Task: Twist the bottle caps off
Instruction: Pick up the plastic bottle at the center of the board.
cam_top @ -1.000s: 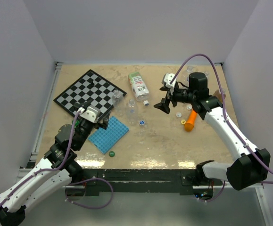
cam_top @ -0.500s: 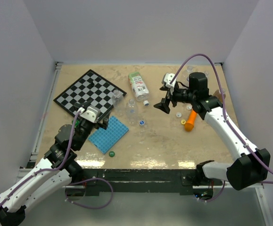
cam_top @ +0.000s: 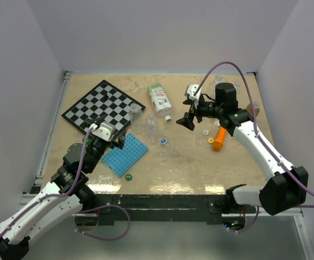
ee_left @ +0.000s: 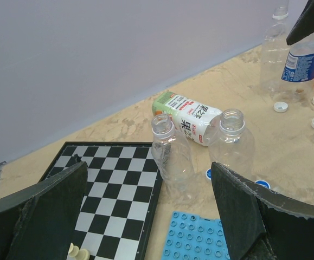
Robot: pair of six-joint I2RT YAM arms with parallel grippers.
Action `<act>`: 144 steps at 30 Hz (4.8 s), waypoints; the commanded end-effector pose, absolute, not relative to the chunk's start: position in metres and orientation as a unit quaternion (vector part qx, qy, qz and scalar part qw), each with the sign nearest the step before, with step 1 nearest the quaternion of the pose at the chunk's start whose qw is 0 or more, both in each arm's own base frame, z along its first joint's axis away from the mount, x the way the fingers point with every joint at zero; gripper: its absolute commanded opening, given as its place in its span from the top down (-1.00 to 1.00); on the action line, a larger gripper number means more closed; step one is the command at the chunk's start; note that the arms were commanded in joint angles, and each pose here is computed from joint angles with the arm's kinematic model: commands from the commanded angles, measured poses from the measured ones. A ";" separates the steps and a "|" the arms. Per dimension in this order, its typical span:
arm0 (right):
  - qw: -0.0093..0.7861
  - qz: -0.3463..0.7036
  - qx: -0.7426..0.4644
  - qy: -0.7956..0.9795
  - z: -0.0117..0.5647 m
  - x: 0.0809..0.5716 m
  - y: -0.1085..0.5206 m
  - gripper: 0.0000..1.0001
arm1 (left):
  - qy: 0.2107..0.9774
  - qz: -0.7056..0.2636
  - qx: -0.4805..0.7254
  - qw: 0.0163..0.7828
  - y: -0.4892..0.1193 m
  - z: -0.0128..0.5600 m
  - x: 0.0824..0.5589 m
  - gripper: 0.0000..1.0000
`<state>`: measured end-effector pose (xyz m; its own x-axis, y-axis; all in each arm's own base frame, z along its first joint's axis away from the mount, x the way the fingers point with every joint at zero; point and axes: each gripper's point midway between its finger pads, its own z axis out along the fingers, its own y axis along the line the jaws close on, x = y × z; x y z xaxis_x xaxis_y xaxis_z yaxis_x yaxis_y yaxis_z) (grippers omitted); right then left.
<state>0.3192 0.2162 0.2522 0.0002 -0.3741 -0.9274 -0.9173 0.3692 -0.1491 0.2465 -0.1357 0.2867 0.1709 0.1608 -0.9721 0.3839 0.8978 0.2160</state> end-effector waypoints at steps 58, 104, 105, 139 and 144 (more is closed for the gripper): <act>0.413 0.167 -0.315 0.838 0.096 0.448 0.249 -0.91 | 0.616 -0.086 0.210 0.754 -0.136 0.310 0.244 -1.00; 0.388 0.180 -0.274 0.861 0.067 0.450 0.251 -0.66 | 0.618 -0.086 0.213 0.752 -0.137 0.307 0.245 -1.00; 0.386 0.180 -0.273 0.863 0.065 0.450 0.252 -0.63 | 0.618 -0.087 0.214 0.751 -0.137 0.307 0.245 -1.00; 0.516 0.139 -0.301 0.790 0.199 0.448 0.233 1.00 | 0.618 -0.090 0.208 0.753 -0.136 0.308 0.245 -1.00; 0.562 0.118 -0.333 0.748 0.267 0.420 0.218 1.00 | 0.617 -0.094 0.210 0.753 -0.137 0.308 0.243 -1.00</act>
